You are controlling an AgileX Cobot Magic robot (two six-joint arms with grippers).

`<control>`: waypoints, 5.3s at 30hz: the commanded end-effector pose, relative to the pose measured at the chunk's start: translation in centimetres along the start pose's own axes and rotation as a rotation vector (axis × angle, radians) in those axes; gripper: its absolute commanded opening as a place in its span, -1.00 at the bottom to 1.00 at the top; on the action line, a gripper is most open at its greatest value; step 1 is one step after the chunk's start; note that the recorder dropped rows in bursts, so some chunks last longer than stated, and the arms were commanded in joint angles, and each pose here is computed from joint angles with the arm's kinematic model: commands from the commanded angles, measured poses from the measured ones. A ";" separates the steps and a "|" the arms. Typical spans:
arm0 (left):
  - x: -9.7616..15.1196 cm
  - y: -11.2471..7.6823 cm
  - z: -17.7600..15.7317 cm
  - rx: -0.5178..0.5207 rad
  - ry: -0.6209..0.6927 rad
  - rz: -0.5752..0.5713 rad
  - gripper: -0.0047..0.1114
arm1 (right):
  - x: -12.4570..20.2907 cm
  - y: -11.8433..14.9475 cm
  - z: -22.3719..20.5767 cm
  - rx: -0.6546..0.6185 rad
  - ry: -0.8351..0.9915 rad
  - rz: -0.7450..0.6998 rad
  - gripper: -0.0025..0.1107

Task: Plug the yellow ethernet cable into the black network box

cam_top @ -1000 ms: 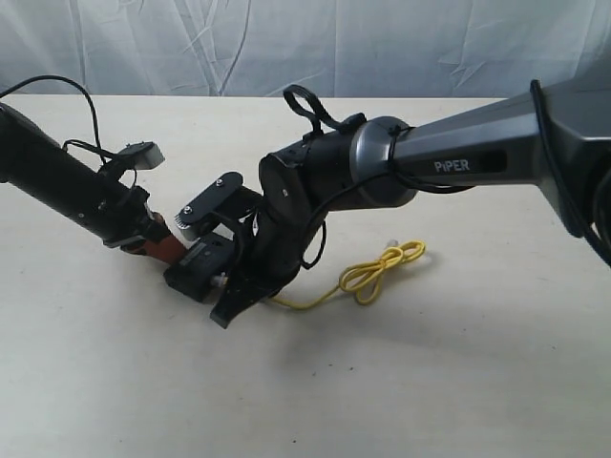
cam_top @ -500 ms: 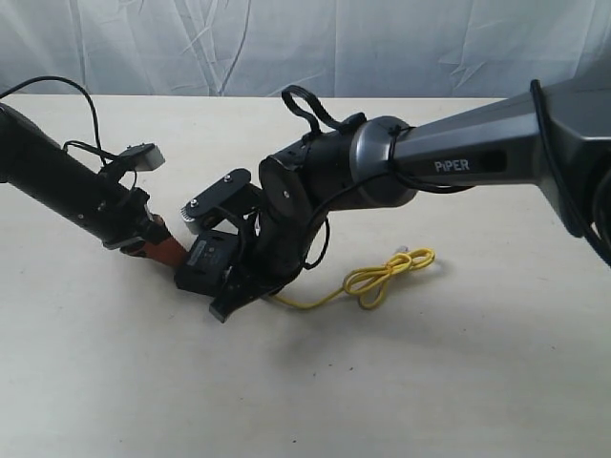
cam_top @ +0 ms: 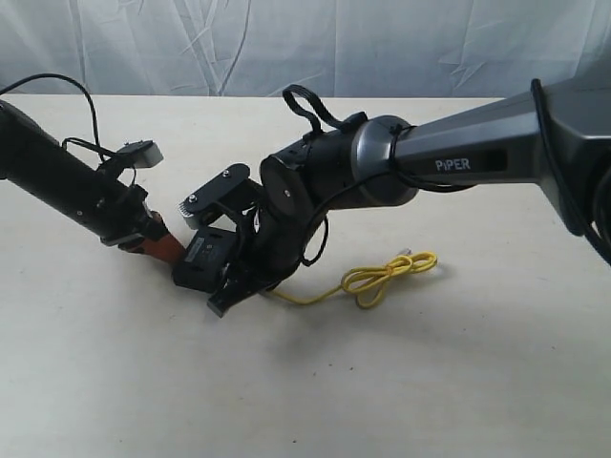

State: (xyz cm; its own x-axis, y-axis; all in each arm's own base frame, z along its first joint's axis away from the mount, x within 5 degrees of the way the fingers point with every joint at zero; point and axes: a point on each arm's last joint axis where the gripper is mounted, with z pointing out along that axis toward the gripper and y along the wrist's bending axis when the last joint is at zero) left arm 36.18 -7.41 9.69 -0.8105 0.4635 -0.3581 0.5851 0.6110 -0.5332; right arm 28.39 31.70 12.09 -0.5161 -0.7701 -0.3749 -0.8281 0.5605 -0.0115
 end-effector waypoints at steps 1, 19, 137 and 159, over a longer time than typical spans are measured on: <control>-0.9 0.1 -3.3 -0.142 -0.043 -0.040 -0.92 | 0.0 -0.1 -1.0 -0.004 0.018 0.031 -0.30; 9.5 -17.4 -19.0 -0.748 -0.584 -0.003 -0.92 | 7.8 -7.3 -16.8 -0.010 -0.084 0.560 -0.95; 24.7 -18.6 -11.4 -1.260 -0.886 0.401 -0.92 | 33.7 1.6 -20.1 0.668 -0.856 0.647 -0.95; 25.2 -18.1 -11.1 -1.019 -1.078 -0.043 -0.92 | 33.8 1.6 -20.1 0.667 -0.853 0.648 -0.95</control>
State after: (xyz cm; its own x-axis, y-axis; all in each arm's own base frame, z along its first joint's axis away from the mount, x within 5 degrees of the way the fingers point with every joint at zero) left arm 5.49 0.25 18.86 -0.1975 0.0804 -0.9770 -0.0240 0.9959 0.0868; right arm 5.28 0.47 18.01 -0.2865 0.0072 -0.9581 -0.0763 0.9966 0.0303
